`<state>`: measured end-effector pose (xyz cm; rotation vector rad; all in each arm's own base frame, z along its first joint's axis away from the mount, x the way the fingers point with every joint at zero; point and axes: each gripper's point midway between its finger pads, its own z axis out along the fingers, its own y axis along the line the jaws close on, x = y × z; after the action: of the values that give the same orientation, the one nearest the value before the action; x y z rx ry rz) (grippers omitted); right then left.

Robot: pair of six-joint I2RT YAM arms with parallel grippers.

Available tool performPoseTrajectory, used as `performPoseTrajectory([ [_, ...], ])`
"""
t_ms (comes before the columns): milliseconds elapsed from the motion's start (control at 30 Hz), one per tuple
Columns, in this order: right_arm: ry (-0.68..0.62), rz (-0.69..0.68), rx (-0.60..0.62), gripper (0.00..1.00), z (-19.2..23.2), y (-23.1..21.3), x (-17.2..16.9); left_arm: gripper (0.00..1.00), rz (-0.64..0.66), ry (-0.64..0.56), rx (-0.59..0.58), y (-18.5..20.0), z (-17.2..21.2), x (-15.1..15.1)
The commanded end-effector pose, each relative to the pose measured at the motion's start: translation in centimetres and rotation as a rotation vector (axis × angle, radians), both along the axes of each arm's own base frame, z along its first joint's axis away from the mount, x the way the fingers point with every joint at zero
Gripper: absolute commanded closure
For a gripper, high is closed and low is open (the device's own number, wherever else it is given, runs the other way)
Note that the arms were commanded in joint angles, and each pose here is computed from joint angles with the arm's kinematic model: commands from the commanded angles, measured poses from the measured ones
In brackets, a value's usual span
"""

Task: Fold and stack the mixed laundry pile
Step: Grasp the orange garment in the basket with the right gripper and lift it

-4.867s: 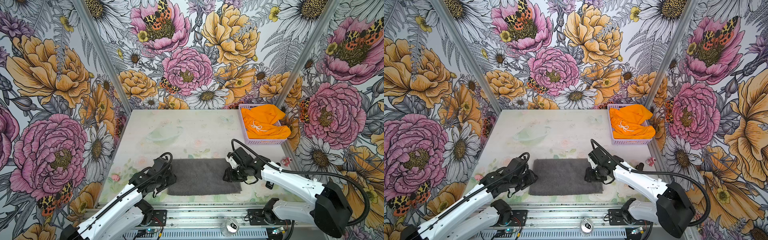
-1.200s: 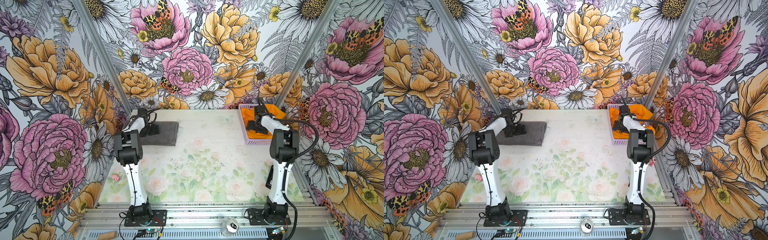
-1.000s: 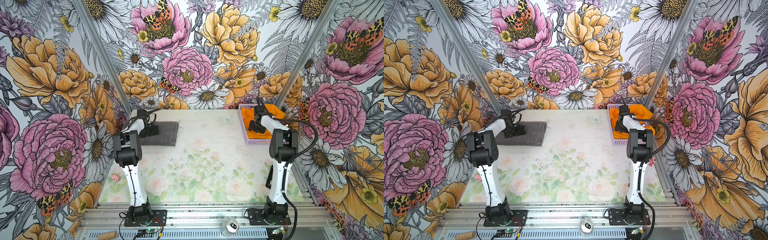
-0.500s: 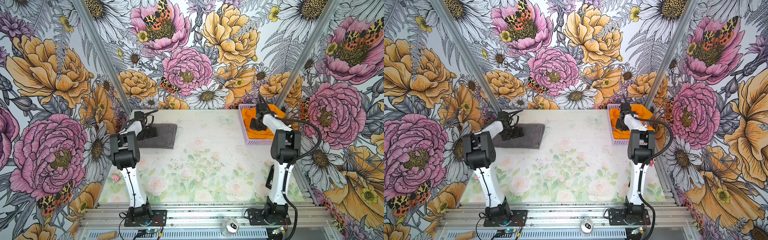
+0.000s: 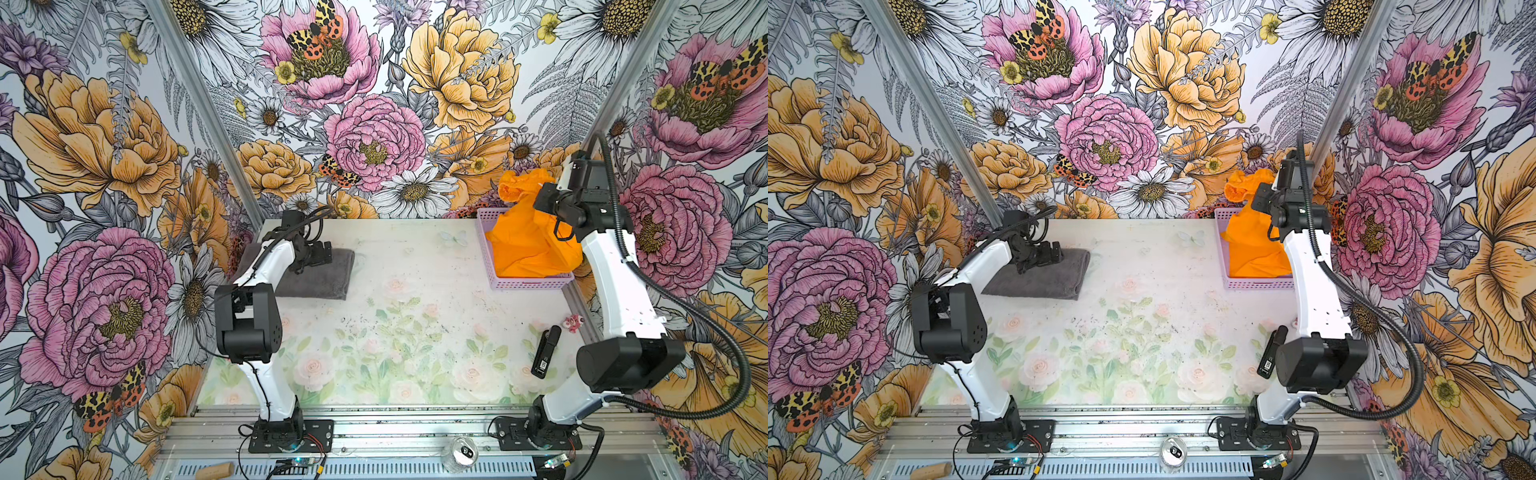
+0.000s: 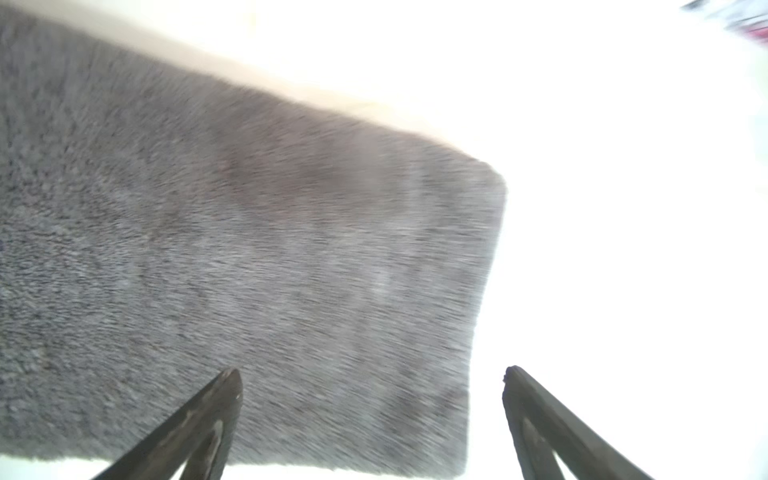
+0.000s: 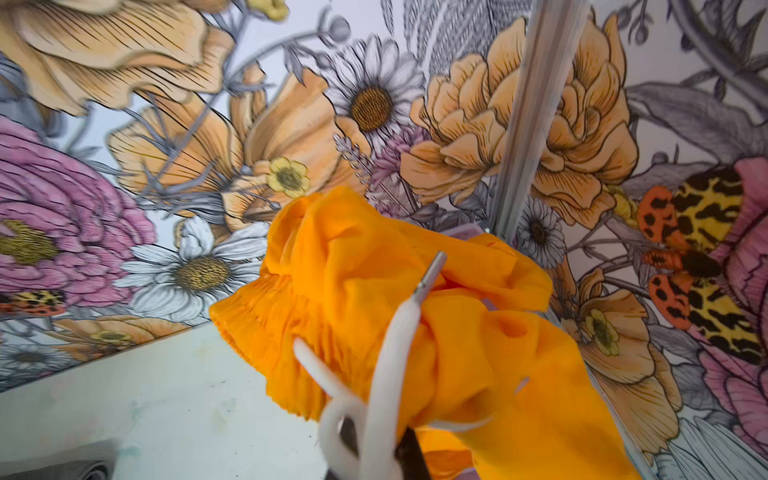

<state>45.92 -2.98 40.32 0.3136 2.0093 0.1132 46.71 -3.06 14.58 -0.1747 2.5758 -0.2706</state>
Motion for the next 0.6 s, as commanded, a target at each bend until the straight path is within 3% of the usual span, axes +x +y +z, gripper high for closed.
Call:
performPoseTrajectory([
  [0,-0.12,0.142,0.027,1.0,5.4,3.5,-2.4,0.01,-0.032,-0.097,-0.062,-3.1,3.6,-0.7],
  [233,-0.29,0.413,0.074,1.0,13.6,11.1,-8.6,0.01,-0.099,-0.215,-0.114,-8.0,7.5,-4.0],
  [433,-0.416,0.654,0.139,1.0,19.1,16.8,-14.5,0.01,-0.098,-0.27,-0.135,-8.2,9.6,-5.8],
  [567,-0.4,0.793,0.223,1.0,19.5,19.9,-16.3,0.01,-0.081,-0.295,-0.132,-7.4,10.4,-6.5],
])
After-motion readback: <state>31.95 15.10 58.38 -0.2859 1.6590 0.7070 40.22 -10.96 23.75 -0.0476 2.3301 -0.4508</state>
